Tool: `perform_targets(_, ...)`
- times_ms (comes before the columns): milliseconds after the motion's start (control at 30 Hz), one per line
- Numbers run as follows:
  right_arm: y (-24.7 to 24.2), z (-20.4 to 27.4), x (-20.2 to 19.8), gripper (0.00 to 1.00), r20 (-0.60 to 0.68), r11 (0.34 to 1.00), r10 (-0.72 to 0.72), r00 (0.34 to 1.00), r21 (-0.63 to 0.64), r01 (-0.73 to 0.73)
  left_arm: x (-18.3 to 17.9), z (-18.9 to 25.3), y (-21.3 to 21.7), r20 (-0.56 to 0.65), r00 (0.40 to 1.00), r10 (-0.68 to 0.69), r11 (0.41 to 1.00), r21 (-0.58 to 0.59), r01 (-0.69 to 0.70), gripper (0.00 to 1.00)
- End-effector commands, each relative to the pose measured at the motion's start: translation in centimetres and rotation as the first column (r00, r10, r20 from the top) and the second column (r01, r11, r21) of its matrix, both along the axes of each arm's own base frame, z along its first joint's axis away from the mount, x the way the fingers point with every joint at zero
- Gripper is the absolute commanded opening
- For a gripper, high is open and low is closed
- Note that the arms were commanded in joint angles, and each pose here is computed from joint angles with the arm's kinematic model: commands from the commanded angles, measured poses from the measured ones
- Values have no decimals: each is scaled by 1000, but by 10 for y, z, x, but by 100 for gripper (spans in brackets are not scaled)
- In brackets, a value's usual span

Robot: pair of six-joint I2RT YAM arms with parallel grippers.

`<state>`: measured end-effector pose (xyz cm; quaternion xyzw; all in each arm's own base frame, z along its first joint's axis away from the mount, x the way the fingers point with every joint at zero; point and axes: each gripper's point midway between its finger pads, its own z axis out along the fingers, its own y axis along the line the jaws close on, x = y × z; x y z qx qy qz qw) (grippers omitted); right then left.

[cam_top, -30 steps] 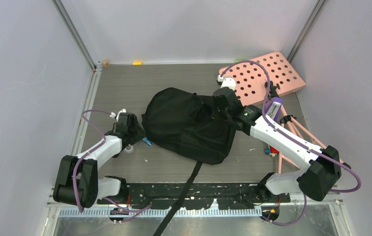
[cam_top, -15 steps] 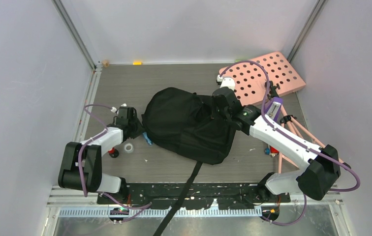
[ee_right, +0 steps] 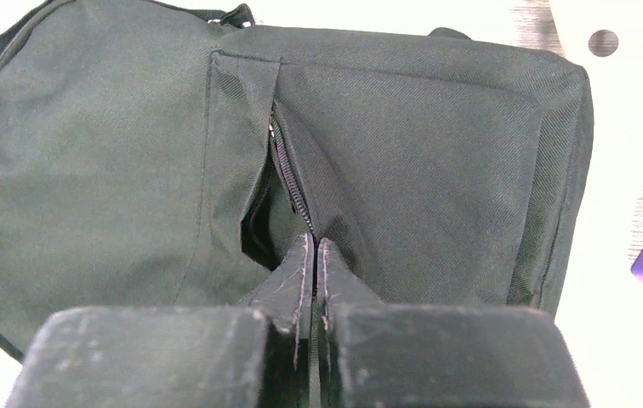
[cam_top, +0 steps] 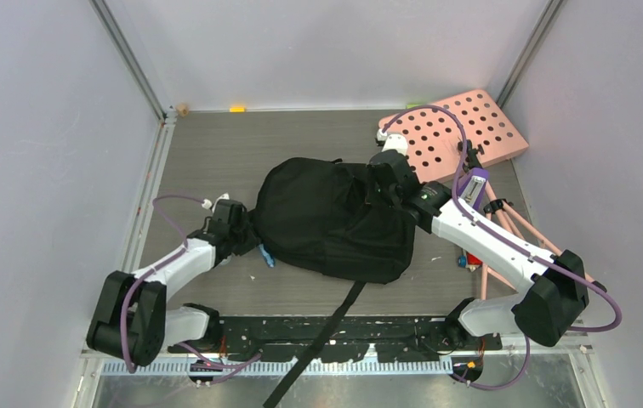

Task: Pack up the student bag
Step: Pick up the stationery from the center of the board.

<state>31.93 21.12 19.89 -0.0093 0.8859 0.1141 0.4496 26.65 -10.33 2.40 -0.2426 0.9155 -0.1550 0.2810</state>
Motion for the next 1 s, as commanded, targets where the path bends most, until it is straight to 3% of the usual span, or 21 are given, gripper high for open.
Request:
perform_targets(0,6,17,2,0,48,997,2,999,74,-6,-77,-33,7,-255,966,-38,998,39,50,20)
perform_targets(400,-9,21,12,0,89,998,-57,994,7,57,-112,-24,9,-284,955,-81,993,62,102,23)
perform_targets(500,-10,25,11,0,97,998,-55,994,8,55,-118,-24,5,-297,948,-111,988,67,137,29)
perform_targets(700,-8,24,9,0,92,999,-50,995,19,48,-117,-16,3,-267,957,-114,979,135,154,53)
perform_targets(967,-11,27,5,0,101,998,-49,994,31,46,-125,-11,0,-264,957,-121,969,176,171,58)
